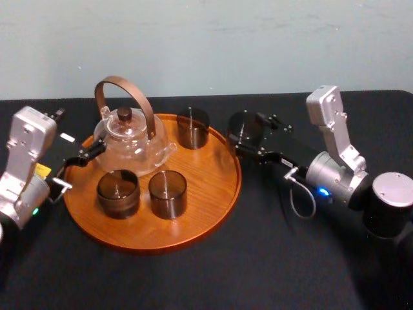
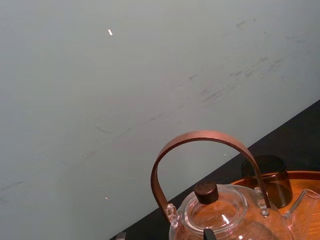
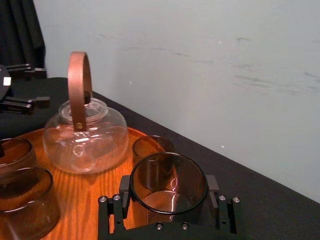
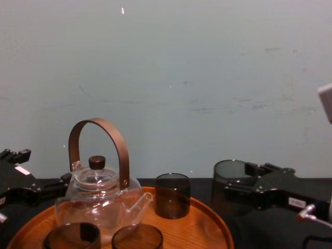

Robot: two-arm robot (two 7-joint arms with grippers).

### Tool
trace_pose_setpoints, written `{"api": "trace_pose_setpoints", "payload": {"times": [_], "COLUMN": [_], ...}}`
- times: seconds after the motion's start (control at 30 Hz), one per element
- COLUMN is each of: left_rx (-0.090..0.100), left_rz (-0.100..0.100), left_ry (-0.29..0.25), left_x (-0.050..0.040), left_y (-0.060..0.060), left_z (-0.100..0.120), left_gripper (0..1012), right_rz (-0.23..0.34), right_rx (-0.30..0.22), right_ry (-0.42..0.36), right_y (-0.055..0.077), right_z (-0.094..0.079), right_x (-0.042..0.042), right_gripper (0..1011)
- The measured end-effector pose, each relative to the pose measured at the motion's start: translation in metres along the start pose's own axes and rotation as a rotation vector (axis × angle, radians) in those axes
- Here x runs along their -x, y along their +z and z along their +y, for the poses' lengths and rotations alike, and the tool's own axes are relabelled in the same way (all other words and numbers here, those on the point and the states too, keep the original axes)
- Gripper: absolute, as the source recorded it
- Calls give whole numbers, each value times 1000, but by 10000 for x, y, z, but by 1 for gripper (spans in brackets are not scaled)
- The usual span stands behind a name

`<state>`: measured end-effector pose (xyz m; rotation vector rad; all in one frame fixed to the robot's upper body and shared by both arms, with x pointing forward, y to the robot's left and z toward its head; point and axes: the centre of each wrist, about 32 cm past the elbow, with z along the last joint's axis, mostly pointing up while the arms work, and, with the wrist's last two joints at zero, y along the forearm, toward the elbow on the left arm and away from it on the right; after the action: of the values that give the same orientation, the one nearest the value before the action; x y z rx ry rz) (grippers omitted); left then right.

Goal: Pick up the glass from the table and place it on the tray.

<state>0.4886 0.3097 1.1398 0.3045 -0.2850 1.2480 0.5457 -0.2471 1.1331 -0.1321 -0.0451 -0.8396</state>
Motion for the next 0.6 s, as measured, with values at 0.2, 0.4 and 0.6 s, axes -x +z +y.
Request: {"api": "trace_pose_setpoints", "payload": {"times": [0.2,0.4,0.6], "left_rx": [0,0,0], "left_rz": [0,0,0], "left_ry": [0,0,0], "left_x": [0,0,0], "left_y": [0,0,0], "left_z": [0,0,0], "left_gripper": [1001,1001,1001], "right_rz": [4,7,6], "right_rx": [5,6,14], "right_ry": [31,55,77], "right_y": [-29,-56,-91], "right_z": [93,171,248], "right_x": [73,124,174], "right_gripper": [902,902,902]}}
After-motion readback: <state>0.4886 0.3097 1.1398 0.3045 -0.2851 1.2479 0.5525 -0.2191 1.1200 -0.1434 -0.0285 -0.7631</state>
